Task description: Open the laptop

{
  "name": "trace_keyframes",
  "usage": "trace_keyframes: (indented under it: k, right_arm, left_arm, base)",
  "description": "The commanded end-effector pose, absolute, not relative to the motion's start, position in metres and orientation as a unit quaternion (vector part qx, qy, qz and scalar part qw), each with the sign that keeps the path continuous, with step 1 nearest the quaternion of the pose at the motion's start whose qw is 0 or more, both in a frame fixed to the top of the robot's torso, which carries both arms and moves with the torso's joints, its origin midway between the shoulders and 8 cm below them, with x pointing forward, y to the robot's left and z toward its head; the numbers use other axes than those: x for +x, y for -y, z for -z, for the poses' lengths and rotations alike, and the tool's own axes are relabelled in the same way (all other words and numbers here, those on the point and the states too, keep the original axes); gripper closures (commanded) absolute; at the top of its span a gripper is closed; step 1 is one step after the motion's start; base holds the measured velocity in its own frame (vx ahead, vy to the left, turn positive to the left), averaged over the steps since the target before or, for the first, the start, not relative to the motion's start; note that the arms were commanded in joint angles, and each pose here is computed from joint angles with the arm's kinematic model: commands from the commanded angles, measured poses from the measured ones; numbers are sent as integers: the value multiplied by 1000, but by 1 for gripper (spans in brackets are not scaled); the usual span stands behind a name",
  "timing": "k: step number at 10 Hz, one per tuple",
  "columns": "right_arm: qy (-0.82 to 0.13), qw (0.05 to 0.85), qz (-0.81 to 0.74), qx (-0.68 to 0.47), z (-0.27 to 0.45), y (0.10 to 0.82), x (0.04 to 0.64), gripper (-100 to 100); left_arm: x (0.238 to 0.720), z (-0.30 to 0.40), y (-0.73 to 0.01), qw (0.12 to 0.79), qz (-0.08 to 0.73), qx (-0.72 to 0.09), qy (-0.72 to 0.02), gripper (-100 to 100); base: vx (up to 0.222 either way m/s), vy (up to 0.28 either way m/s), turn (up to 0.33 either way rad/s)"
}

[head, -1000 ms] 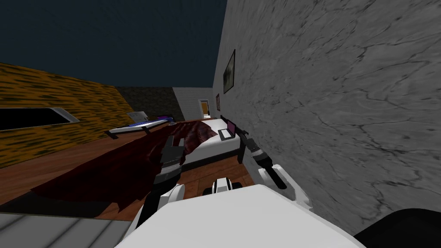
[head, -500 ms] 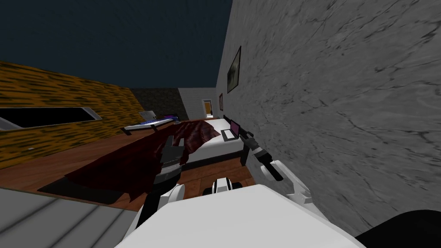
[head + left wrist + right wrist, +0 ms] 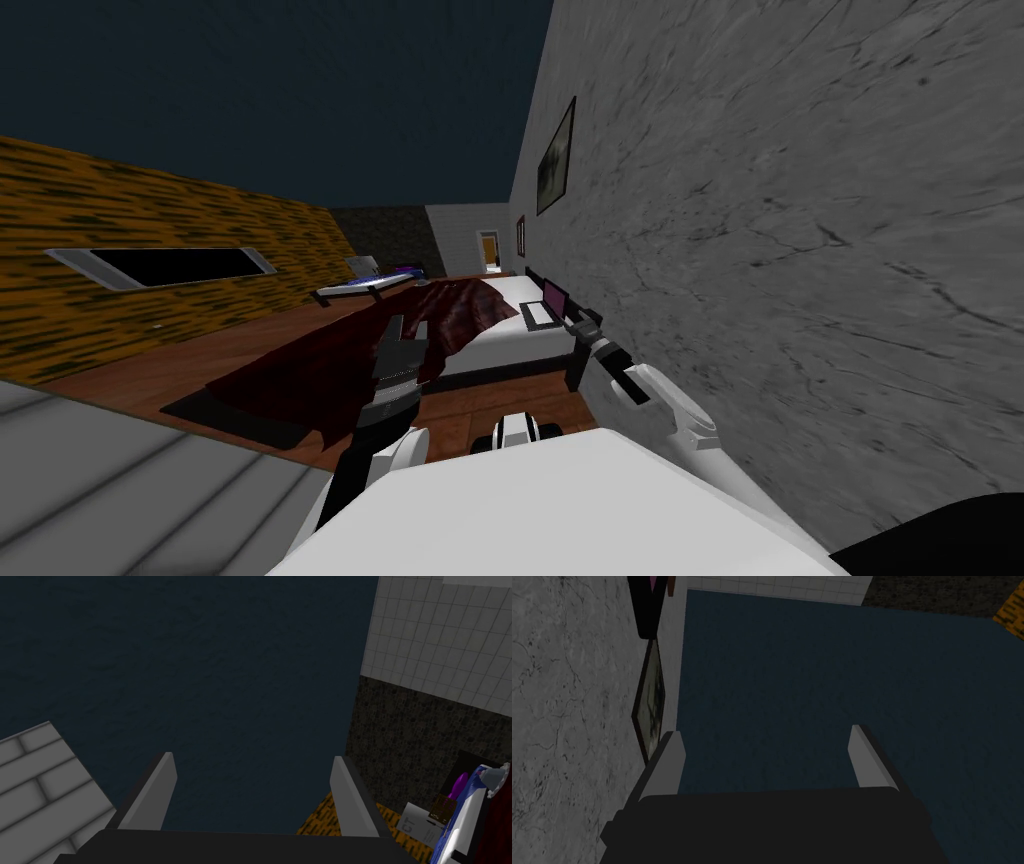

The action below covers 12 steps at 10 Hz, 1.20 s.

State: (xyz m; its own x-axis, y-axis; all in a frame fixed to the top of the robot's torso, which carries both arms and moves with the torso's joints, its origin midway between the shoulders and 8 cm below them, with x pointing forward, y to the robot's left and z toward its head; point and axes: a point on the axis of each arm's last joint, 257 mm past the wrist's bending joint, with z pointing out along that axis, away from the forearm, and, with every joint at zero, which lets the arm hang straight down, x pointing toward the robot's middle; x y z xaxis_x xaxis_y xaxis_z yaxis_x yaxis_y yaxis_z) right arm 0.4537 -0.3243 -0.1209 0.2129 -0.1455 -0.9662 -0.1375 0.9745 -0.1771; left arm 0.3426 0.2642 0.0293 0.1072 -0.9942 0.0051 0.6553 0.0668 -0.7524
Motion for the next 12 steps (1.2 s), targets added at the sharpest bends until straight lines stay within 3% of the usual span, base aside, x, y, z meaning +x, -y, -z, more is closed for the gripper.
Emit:
trace_keyframes:
  k: [1,12]
  right_arm:
    - [-641,744,95,-161,135,361,467,-100]
    - [-627,613,376,-300,137,488,493,-100]
  left_arm:
    - [343,-29,-264,677,609,-309,-274,0]
    - [343,-29,-264,677,609,-309,-274,0]
  base:
    - [43,24,128]
    - [34,11,91]
